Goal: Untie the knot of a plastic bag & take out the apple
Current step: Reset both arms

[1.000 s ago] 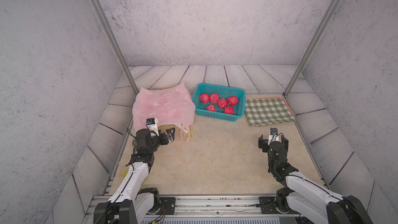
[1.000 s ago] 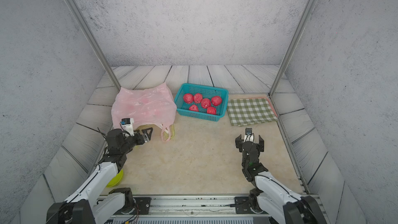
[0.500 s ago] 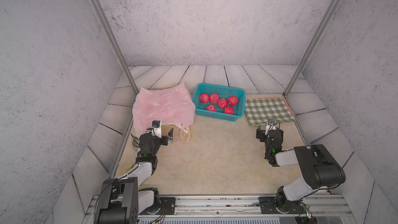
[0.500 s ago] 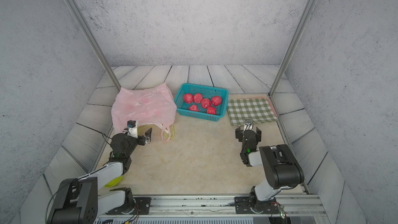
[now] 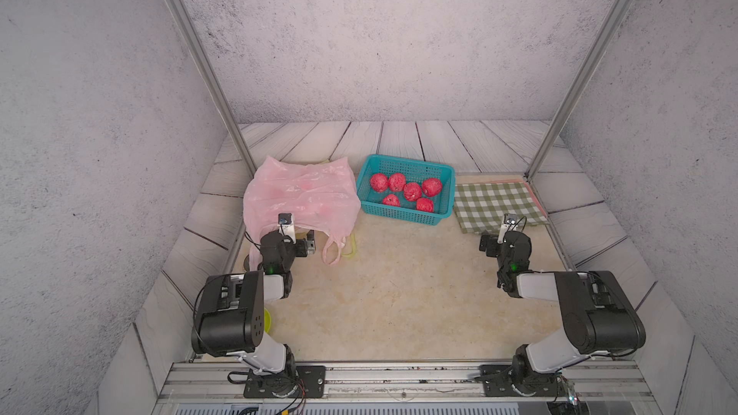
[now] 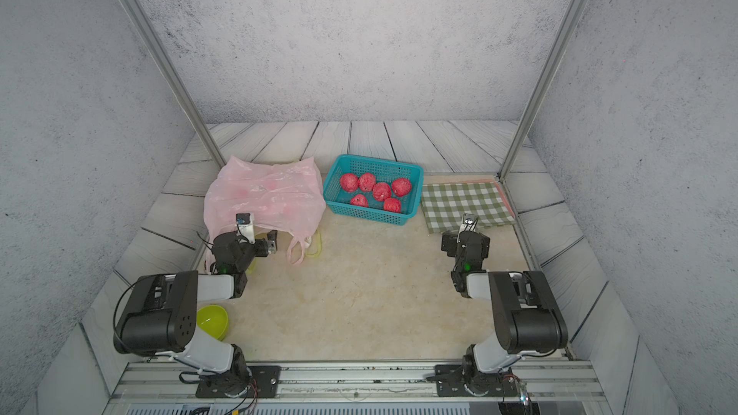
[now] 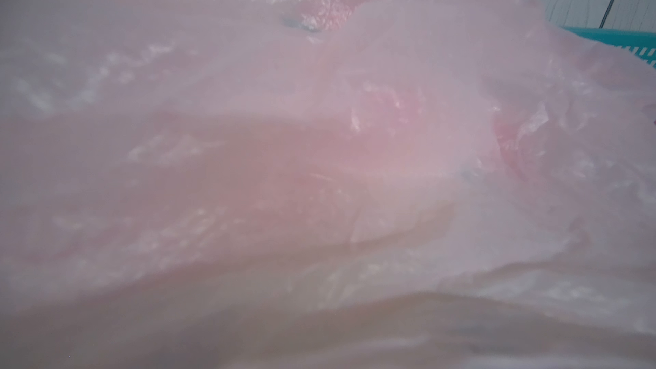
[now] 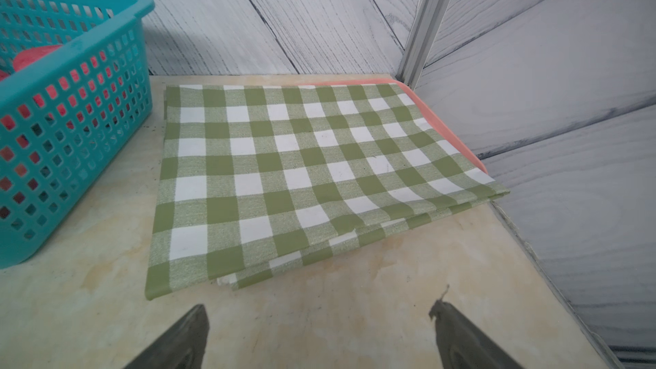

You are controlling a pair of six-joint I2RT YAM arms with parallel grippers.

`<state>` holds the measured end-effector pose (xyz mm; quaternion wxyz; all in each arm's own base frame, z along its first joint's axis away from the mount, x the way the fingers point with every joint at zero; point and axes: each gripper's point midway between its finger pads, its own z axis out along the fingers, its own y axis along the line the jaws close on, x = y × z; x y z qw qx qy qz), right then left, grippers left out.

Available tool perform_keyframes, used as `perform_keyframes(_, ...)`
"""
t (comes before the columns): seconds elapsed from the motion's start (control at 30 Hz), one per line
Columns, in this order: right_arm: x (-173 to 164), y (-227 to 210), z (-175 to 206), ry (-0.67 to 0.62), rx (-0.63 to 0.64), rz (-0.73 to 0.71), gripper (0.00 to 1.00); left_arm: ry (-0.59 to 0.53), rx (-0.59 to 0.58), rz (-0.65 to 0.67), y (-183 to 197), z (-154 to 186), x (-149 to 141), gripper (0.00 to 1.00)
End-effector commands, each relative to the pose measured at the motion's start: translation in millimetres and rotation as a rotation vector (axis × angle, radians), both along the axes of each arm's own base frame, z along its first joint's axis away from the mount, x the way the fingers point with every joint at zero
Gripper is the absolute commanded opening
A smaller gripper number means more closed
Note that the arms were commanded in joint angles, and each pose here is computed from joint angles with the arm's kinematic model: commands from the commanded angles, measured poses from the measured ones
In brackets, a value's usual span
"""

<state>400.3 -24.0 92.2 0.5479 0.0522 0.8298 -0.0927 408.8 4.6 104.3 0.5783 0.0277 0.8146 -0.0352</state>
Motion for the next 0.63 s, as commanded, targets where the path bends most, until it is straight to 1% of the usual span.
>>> perform_keyframes(0.0, -1.4, 2.4, -1.9, 0.008, 0.016, 0.008, 0.99, 0.047, 0.001, -0.006, -2.6, -6.2, -2.5, 0.99)
perform_keyframes(0.6, -0.8, 4.3, -2.5, 0.011, 0.02, 0.019, 0.99, 0.05, 0.004, -0.005, -2.8, -6.7, -3.2, 0.99)
